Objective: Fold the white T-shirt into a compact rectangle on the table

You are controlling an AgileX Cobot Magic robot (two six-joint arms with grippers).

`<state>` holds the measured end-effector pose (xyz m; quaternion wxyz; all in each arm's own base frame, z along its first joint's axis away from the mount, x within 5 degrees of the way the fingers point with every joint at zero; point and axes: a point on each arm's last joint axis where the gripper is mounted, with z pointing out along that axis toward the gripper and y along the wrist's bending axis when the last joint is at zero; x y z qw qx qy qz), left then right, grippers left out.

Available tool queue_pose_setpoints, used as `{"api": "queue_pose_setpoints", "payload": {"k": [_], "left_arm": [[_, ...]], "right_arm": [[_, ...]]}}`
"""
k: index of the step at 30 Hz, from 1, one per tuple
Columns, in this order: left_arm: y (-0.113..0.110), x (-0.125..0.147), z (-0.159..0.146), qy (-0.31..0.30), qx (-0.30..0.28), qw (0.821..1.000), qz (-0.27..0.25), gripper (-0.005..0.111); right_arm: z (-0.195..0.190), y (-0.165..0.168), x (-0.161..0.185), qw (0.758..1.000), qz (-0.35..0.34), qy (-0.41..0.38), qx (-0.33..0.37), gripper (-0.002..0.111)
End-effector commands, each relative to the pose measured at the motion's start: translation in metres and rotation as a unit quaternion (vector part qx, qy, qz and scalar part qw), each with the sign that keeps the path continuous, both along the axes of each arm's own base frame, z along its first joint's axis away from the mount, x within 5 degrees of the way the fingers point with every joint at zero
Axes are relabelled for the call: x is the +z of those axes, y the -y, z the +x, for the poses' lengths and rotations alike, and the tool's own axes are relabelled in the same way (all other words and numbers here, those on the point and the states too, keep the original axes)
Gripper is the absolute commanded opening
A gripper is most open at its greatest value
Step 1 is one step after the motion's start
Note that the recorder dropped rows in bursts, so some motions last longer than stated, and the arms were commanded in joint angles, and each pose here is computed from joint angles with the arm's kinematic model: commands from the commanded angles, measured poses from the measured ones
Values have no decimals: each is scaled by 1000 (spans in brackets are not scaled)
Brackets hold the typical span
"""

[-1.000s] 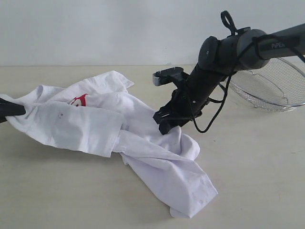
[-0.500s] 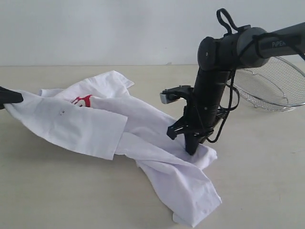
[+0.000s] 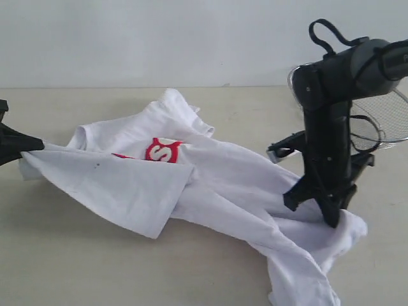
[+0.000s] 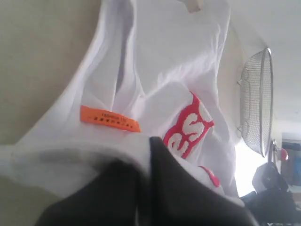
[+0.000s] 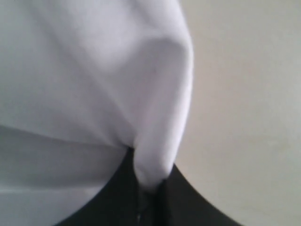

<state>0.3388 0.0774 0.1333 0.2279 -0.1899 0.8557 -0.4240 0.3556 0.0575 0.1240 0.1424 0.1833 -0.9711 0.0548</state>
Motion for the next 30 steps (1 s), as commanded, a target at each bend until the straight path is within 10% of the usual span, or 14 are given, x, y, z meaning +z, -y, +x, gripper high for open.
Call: {"api": "queue_pose_setpoints", "payload": {"k": [1, 30], "left_arm": [[-1, 2, -6, 0, -7, 999, -36, 5], [-27, 0, -72, -33, 63, 991, -117, 5]], "right_arm": [[-16, 35, 9, 999, -25, -15, -34, 0], [-10, 84, 21, 992, 53, 41, -108, 3]]}}
